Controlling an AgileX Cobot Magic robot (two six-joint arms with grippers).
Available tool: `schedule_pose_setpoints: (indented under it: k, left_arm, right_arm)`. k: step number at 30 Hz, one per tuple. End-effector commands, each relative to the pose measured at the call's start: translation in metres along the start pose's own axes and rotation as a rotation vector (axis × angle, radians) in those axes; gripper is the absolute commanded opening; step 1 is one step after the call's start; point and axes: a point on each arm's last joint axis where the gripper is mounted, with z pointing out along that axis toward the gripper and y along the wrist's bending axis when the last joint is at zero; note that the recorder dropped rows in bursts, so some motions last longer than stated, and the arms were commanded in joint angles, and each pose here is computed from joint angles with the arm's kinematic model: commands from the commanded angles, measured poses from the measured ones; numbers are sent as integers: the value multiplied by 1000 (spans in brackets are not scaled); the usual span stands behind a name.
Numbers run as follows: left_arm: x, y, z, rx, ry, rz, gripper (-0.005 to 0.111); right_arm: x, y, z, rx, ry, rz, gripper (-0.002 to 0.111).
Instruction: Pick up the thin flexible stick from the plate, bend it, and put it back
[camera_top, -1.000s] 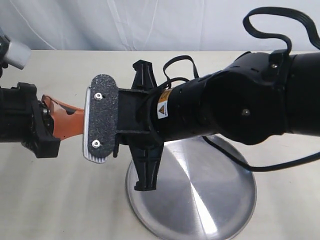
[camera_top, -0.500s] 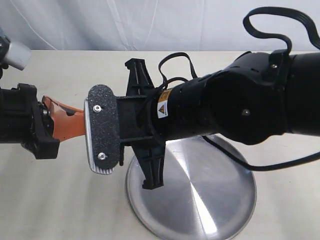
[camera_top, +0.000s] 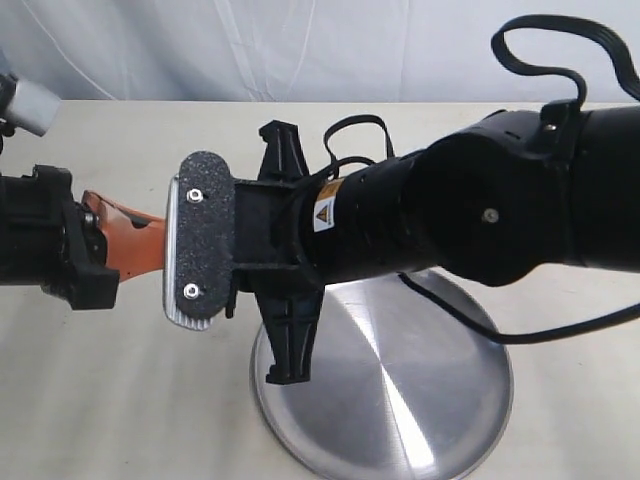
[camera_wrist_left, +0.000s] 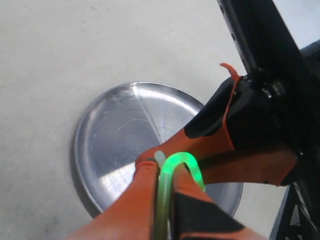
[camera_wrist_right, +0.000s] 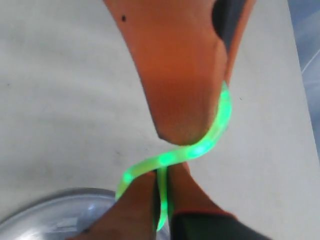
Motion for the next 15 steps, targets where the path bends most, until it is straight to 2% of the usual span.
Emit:
schedule_pose_setpoints:
  k: [1,4,7,12,15]
  left_arm:
    - [-15,4,-2,-53,-112,-135,21]
    - [-11,7,-2,-84,-70,-142,35]
    - [-9,10,-2,-120,-52,-157,43]
    - [-11,15,-3,-174,-74,-184,43]
    - [-11,23,-5,-256,-89,-217,40]
  right_arm:
    - [-4,16,2,-95,14,116,-1]
    - [-4,16,2,-96,21,203,-1]
    - [-4,16,2,-97,26,280,-1]
    - [-2,17,2,-99,52,322,-1]
    - [1,16,1,-84,87,360,-1]
